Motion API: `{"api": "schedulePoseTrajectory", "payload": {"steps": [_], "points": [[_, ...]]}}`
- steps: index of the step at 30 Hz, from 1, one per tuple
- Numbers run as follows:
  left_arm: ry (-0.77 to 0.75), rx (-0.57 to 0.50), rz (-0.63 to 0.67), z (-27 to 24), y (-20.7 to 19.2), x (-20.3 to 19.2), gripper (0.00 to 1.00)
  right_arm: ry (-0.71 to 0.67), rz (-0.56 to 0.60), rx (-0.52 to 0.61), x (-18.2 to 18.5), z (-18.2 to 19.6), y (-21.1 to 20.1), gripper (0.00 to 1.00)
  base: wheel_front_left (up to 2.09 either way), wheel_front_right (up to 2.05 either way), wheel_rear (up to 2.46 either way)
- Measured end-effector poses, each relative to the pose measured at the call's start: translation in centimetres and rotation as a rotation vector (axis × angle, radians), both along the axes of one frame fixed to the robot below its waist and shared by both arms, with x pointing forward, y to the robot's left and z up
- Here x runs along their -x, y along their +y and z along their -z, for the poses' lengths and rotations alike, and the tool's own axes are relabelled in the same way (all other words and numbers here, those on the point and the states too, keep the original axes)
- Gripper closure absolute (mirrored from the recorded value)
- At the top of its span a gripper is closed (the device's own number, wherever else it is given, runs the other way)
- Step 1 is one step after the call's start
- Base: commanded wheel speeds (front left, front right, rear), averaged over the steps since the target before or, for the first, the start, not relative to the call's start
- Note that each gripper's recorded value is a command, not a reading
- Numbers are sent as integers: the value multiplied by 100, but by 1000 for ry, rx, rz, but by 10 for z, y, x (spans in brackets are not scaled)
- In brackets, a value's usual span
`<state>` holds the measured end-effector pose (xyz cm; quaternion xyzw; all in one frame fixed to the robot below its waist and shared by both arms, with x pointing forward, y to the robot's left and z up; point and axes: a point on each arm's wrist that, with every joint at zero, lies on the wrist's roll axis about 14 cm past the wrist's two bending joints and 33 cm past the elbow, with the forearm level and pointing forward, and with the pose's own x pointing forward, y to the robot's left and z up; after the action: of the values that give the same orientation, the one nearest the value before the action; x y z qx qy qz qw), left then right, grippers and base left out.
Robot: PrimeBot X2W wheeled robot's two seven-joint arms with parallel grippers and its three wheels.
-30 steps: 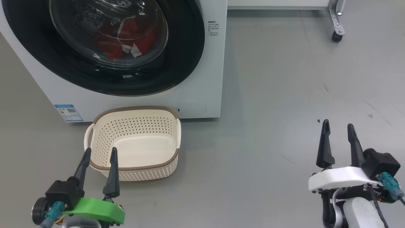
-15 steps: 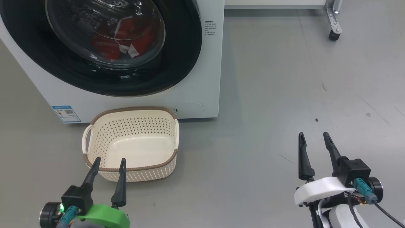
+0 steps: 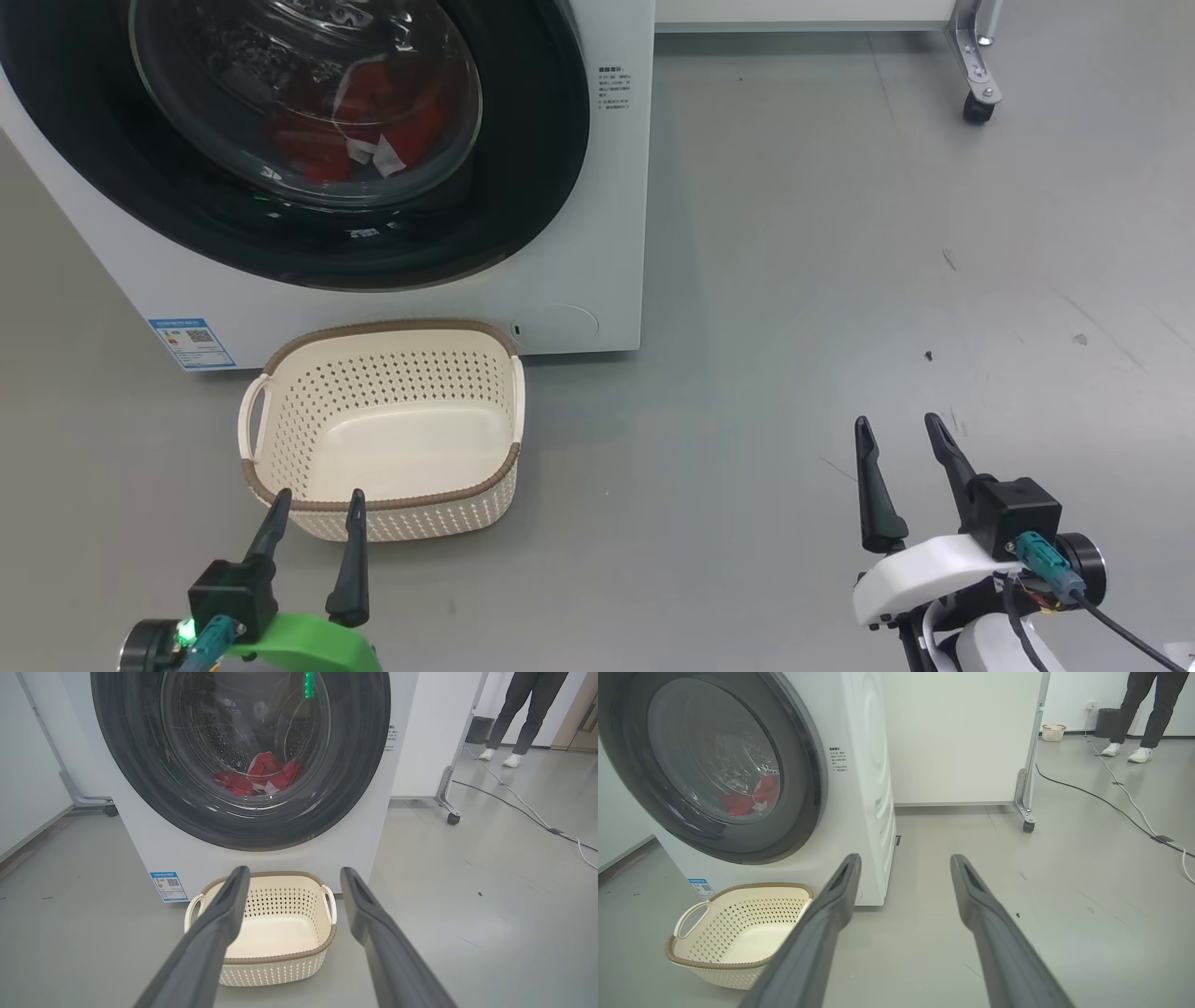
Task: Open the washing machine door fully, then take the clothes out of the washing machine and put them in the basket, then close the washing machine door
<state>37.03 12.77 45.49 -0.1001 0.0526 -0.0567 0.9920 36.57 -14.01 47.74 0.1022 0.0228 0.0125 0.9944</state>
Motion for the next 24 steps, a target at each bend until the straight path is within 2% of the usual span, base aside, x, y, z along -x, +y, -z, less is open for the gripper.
{"api": "schedulePoseTrajectory", "payload": {"steps": [24], "points": [[5,7,-12,1,0,-3,0,17,-7,8,-3,5,2,0,0,0,0]]}}
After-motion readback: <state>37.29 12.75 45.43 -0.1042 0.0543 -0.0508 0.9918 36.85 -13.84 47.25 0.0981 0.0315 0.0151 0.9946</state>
